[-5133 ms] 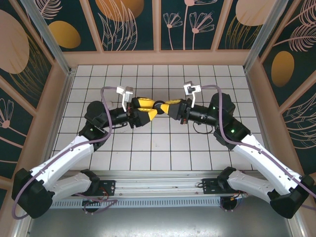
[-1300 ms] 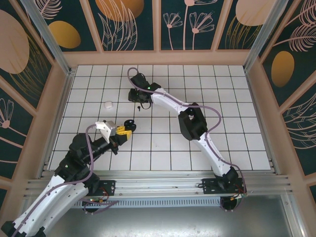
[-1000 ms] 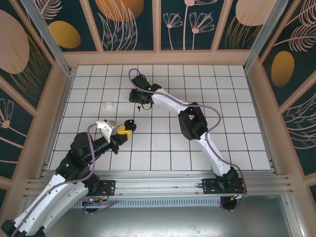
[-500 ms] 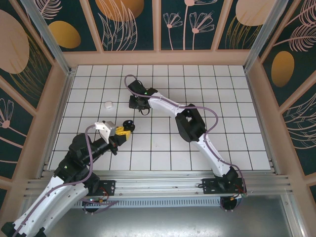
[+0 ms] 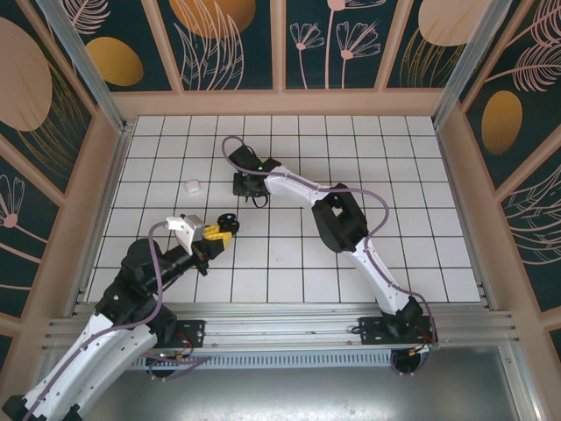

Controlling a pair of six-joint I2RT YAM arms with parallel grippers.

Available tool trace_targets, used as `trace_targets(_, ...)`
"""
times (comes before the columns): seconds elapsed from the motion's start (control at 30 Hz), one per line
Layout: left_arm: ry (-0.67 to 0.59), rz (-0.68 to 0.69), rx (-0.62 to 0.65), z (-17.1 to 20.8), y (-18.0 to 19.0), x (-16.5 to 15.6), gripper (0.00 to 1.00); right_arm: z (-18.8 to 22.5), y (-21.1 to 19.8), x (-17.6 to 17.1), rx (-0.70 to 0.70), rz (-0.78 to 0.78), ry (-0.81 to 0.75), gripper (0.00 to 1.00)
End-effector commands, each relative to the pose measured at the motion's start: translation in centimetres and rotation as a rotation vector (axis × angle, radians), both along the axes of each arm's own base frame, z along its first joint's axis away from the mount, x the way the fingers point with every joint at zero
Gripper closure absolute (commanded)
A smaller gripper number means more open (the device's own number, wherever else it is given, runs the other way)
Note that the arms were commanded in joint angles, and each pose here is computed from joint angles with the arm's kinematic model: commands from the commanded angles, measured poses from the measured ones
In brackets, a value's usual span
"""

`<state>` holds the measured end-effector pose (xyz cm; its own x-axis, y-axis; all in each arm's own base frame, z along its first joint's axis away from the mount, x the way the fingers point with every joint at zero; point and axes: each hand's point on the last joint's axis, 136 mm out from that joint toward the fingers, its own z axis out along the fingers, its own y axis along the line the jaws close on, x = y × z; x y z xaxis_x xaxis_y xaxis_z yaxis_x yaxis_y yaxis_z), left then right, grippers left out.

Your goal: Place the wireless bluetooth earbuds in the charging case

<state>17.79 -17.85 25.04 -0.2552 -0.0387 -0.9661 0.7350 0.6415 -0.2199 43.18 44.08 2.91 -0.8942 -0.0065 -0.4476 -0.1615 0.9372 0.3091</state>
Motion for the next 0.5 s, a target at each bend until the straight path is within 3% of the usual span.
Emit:
trace_targets(0.0, -0.002, -0.017, -0.042, 0.5, -0.3, -0.3, 1.00, 0.0, -2.1, -1.9, -0.094, -0.001, 0.029, 0.63)
trace_targets(0.47, 0.015, -0.019, -0.068, 0.7, -0.5, -0.2, 1.00, -1.6, -1.7, -3.5, -0.118, 0.014, 0.075, 0.74)
